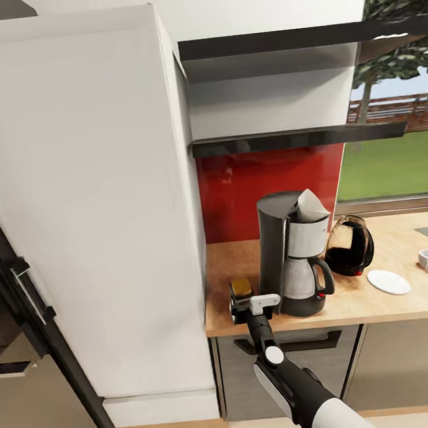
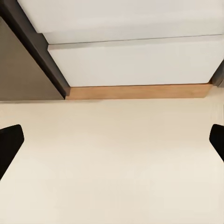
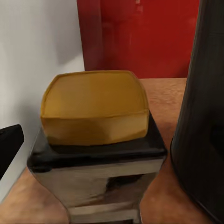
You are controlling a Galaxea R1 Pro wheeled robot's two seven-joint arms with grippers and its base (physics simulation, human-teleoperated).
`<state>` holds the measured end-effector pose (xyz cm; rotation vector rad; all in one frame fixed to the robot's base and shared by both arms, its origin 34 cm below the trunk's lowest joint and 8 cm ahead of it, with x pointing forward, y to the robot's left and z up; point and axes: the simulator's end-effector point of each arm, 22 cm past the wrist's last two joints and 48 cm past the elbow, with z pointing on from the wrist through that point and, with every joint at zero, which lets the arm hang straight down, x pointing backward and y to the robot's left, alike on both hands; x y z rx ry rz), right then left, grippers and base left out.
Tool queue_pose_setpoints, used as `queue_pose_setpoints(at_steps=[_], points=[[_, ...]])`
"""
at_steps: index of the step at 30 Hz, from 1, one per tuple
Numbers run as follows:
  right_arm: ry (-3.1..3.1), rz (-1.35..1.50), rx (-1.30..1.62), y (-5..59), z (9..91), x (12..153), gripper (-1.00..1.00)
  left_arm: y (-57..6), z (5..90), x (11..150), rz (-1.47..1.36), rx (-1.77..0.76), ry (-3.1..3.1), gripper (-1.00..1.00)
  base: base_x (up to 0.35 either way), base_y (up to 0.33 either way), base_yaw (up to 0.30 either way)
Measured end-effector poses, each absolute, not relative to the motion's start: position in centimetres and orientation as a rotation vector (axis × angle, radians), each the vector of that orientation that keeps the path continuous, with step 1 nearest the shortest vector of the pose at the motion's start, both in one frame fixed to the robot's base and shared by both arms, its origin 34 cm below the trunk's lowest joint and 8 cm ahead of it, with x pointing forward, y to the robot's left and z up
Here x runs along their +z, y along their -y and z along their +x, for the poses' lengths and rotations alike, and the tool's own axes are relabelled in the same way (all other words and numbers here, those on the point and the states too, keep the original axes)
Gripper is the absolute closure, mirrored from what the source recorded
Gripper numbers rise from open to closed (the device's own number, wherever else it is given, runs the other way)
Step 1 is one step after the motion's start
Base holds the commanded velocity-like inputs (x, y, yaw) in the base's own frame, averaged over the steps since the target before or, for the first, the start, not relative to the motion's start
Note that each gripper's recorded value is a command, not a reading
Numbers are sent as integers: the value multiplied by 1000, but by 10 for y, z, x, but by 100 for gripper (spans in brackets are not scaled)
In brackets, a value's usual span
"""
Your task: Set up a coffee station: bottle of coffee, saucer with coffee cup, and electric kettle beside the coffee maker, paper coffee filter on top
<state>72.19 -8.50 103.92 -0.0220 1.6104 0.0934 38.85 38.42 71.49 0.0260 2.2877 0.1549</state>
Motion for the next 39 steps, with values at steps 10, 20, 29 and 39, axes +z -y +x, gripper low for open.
queue_pose_setpoints(at_steps=[10, 20, 29, 39], points=[[-1611, -22, 93, 85, 722, 1039, -100, -384, 389, 715, 26, 156, -2288, -100, 0, 0, 0], [-1611, -22, 93, 85, 722, 1039, -100, -384, 389, 715, 26, 155, -2288, -100, 0, 0, 0], [-1611, -22, 93, 85, 722, 1039, -100, -384, 389, 715, 26, 155, -2288, -100, -160, 0, 0], [-1613, -19, 96, 85, 722, 1038, -100, -383, 392, 716, 25, 153, -2282, -100, -167, 0, 0]])
